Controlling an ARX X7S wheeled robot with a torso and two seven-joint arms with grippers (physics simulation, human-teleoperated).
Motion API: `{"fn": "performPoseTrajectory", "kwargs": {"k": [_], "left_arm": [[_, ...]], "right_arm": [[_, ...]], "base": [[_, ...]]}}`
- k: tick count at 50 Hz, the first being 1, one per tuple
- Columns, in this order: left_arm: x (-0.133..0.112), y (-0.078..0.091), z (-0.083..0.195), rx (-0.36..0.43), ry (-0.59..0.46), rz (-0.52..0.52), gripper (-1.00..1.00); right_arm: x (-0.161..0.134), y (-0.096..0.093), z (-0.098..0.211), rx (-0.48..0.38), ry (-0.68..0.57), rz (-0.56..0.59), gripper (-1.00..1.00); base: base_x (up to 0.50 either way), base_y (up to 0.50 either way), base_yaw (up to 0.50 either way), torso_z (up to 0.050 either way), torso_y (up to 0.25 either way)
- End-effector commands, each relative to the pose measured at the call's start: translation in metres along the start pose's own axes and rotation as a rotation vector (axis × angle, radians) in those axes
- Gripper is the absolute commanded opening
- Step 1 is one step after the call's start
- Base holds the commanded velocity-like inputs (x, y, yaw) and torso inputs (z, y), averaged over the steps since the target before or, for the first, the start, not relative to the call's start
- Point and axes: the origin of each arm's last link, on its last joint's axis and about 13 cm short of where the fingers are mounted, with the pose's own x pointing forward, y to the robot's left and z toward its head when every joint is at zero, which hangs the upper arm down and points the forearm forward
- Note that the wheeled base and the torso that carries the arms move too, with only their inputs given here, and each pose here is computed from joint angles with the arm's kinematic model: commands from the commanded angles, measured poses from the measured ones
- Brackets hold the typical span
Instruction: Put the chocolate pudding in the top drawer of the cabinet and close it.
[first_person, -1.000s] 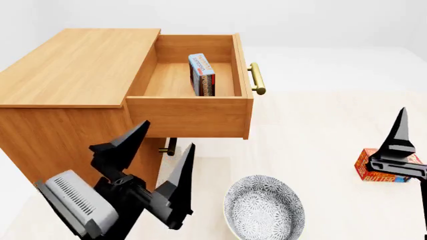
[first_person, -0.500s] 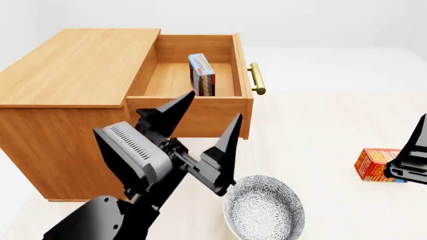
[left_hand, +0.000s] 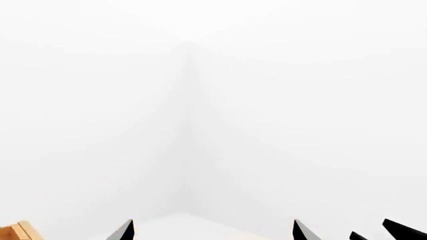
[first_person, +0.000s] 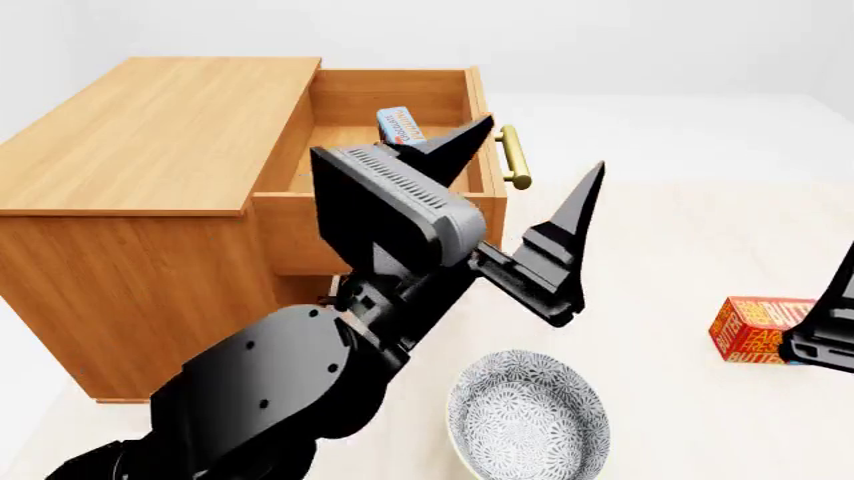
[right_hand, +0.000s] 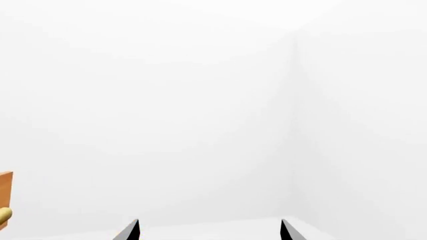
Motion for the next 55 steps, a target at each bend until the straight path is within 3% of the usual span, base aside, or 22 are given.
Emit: {"fn": "performPoseTrajectory", "kwargs": {"k": [1,17,23,55], "left_arm": [[0.032,-0.012,0.006,-0.01,0.018,-0.032,1.0],[0.069,-0.019,0.009,-0.023,0.043,-0.054,1.0],[0.094,-0.014,-0.008,-0.03,0.066,-0.066,1.0],[0.1,-0.02,-0.026,-0.018,0.104,-0.093,1.0]], "right_arm": [[-0.003,-0.004,0.0,0.002,0.003,-0.005,1.0],[0.004,0.007,-0.008,0.017,0.011,-0.001,1.0],[0.005,0.007,-0.008,0.027,0.01,-0.001,1.0],[-0.002,-0.004,-0.007,0.036,0.013,0.003,1.0]], "base": [[0.0,0.0,0.0,0.0,0.0],[0.0,0.0,0.0,0.0,0.0],[0.0,0.0,0.0,0.0,0.0],[0.0,0.0,0.0,0.0,0.0]]}}
